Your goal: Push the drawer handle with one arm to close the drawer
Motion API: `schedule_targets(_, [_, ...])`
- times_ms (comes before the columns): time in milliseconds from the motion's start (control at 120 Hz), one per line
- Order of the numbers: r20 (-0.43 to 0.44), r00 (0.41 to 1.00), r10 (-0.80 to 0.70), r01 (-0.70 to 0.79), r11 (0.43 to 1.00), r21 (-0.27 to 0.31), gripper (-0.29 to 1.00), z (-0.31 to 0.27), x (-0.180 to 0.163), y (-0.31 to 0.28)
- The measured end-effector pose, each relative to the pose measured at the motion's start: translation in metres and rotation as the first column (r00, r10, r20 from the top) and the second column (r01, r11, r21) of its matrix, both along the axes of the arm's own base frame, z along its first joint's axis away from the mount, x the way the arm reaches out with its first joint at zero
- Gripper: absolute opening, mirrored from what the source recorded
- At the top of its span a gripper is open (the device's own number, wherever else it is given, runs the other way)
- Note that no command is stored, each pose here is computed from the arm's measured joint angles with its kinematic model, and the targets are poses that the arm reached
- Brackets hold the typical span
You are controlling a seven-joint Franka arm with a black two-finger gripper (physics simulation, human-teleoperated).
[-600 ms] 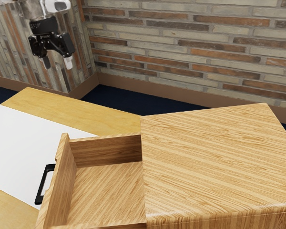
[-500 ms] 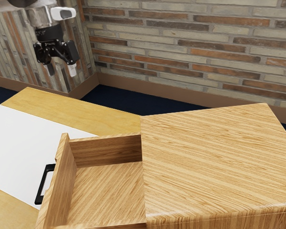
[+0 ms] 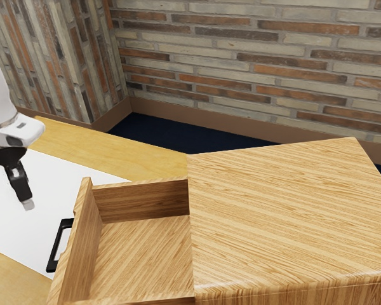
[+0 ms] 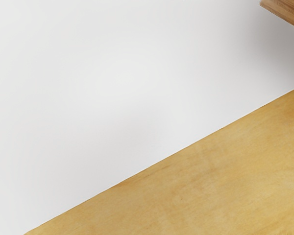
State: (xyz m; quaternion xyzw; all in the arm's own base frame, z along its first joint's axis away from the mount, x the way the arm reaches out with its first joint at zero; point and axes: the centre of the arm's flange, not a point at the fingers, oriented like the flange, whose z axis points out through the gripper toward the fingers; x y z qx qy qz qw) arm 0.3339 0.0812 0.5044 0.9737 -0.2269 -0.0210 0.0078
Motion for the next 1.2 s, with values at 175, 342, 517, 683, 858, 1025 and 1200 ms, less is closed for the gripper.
schedule_targets(175, [0.040,0.984,-0.171,0.172,0.984,-0.038,0.56,-0.001,-0.017,-0.027])
schedule_targets(342, [0.051,0.950,-0.309,0.312,0.948,-0.068,0.51,-0.009,-0.035,-0.058])
schedule_targets(517, [0.026,0.928,-0.372,0.373,0.924,-0.088,0.49,-0.013,-0.046,-0.089])
schedule_targets(683, [0.033,0.922,-0.385,0.387,0.918,-0.092,0.48,-0.014,-0.064,-0.110])
schedule_targets(858, [0.059,0.922,-0.382,0.387,0.917,-0.101,0.47,-0.011,-0.058,-0.131])
schedule_targets(1025, [0.067,0.932,-0.357,0.363,0.926,-0.104,0.47,-0.012,-0.050,-0.143])
schedule_targets(1200, [0.088,0.920,-0.382,0.390,0.914,-0.111,0.47,-0.007,-0.055,-0.168])
